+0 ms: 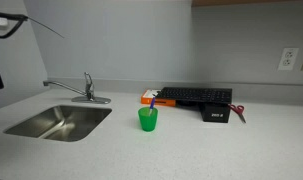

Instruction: Remove the pen from the cup and put it on the table

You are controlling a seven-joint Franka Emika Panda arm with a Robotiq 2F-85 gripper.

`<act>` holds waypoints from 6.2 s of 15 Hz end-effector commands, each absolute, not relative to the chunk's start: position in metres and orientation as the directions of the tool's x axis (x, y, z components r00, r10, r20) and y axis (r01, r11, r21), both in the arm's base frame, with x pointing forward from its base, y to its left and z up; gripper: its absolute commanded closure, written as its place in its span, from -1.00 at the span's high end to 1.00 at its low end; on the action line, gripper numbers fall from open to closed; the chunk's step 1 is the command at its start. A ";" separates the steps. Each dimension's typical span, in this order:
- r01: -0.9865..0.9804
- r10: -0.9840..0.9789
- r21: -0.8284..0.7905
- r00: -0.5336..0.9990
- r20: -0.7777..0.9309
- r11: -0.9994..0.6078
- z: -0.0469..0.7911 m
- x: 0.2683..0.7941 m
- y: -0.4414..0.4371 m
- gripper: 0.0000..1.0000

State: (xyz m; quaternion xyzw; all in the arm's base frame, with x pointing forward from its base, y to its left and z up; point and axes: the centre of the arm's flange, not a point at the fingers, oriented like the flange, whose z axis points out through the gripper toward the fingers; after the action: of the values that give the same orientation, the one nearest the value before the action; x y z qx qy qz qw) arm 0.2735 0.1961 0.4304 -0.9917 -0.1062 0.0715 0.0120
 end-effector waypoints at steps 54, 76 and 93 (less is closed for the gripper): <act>-0.633 -0.567 0.168 0.760 0.317 -0.755 0.334 0.524 -0.089 1.00; -0.626 -0.538 0.056 0.709 0.457 -0.778 0.415 0.481 -0.075 -0.93; -0.383 -0.364 0.138 0.920 0.142 -0.913 0.287 0.560 0.000 -0.93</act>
State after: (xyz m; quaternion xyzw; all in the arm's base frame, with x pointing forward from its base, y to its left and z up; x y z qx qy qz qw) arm 0.5336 -0.0013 0.2955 -0.9719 0.2075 -0.0793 -0.0785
